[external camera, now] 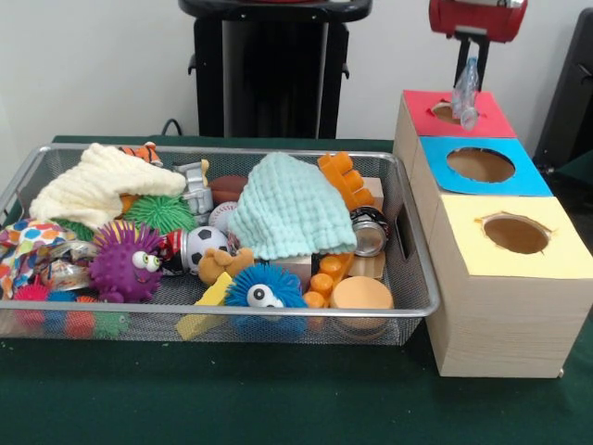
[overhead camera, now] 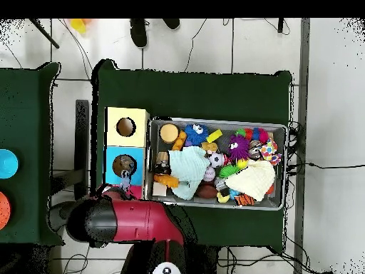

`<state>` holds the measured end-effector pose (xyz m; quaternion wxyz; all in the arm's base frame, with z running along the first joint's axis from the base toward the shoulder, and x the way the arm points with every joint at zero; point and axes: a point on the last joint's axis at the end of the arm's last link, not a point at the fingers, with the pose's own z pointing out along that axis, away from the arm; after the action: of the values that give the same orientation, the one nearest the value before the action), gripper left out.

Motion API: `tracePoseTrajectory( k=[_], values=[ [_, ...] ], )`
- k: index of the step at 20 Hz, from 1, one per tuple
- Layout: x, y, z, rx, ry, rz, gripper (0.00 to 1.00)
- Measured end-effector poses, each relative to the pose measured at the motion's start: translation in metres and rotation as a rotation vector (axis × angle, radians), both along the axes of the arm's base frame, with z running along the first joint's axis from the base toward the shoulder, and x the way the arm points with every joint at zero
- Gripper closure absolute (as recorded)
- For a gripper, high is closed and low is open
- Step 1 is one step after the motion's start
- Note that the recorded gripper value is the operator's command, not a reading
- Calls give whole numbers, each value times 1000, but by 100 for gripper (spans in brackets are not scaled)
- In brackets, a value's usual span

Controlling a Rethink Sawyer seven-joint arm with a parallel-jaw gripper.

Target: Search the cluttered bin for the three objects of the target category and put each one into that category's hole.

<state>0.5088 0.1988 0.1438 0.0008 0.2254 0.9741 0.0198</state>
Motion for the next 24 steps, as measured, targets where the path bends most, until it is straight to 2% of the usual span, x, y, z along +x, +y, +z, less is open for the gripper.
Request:
tracePoseTrajectory(
  k=[6, 16, 24],
  values=[
    [2, 3, -28, -10, -24, -9, 100],
    [-1, 9, -29, -37, -36, -5, 100],
    [4, 9, -29, -45, -45, -21, 100]
  ],
)
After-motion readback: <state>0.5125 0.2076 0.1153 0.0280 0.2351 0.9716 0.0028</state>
